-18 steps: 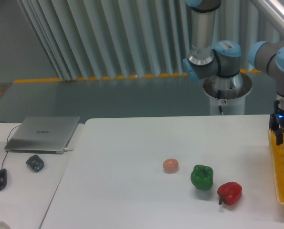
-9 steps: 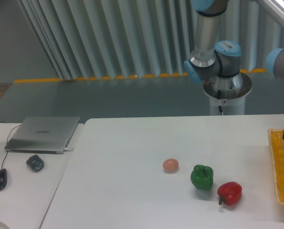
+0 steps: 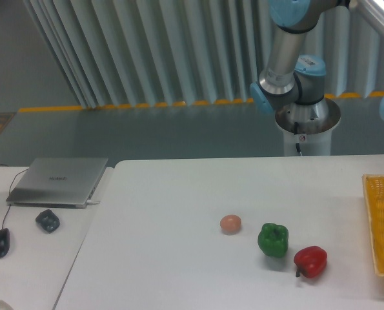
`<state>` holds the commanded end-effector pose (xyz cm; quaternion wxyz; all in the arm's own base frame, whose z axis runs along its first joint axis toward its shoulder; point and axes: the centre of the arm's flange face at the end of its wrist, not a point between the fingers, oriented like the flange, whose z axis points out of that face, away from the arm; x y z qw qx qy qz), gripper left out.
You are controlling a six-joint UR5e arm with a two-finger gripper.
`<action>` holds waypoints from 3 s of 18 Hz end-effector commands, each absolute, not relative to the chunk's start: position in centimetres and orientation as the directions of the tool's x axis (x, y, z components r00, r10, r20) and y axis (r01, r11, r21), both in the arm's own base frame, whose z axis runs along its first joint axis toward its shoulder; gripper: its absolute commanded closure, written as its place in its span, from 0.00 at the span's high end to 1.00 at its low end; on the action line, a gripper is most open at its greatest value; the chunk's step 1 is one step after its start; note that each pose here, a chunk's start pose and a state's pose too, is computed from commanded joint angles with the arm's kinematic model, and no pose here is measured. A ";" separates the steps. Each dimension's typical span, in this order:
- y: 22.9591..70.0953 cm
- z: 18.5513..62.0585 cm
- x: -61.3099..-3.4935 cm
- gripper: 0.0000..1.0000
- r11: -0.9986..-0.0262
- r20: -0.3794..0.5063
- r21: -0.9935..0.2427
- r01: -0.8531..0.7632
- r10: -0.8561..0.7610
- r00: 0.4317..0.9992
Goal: Place the triangular bread on the table
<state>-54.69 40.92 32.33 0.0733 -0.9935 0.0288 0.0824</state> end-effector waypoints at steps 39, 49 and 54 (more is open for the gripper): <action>40.3 28.8 -55.5 0.92 -0.993 -0.109 -0.117 -0.023 -0.011 0.994; 40.3 29.3 -55.3 0.34 -0.993 -0.103 -0.119 -0.003 0.009 0.995; 40.4 31.8 -55.7 0.34 -0.992 -0.040 -0.126 0.007 0.012 0.999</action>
